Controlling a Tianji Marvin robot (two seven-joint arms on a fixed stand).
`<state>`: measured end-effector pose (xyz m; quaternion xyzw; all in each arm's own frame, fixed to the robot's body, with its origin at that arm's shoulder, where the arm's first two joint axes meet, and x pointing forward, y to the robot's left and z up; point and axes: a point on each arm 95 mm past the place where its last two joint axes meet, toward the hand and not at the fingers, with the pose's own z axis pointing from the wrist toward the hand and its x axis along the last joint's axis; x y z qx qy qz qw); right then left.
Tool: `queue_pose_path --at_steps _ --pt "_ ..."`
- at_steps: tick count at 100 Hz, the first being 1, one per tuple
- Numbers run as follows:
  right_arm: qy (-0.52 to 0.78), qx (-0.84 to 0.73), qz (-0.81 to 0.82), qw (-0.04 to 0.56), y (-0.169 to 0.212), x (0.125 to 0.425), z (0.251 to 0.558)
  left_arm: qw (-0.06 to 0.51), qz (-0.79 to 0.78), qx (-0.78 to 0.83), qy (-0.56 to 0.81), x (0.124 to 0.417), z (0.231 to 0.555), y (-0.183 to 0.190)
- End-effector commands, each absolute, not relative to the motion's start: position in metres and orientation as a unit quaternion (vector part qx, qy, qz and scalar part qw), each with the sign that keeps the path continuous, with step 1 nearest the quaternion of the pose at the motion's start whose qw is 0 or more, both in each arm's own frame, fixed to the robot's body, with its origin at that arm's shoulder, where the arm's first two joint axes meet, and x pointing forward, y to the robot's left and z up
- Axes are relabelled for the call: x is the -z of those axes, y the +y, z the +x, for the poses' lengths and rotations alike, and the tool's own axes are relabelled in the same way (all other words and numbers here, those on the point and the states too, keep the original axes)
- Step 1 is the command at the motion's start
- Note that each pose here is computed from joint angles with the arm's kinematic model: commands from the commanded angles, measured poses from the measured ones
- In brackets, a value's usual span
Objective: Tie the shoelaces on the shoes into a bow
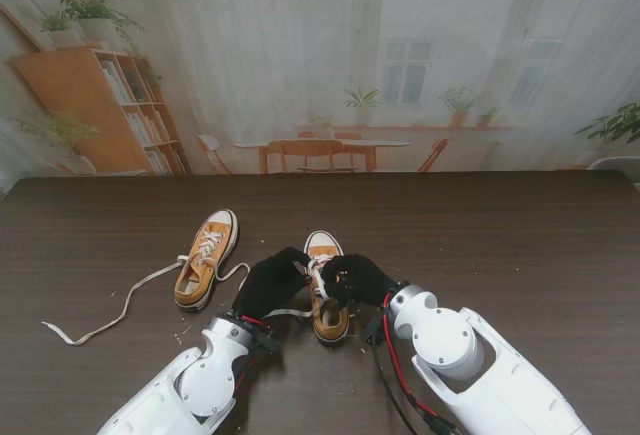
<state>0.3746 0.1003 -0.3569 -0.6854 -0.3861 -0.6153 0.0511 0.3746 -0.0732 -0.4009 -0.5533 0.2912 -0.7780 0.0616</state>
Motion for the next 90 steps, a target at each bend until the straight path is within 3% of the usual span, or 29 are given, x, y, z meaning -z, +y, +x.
queue_pose_path --at_steps 1,90 --pt "-0.391 0.612 -0.685 0.057 0.102 0.357 0.373 0.054 -0.55 0.779 0.297 0.401 0.374 -0.078" --pt "-0.4 0.615 -0.677 0.061 0.102 0.354 0.37 0.041 -0.53 0.794 0.295 0.397 0.376 -0.094"
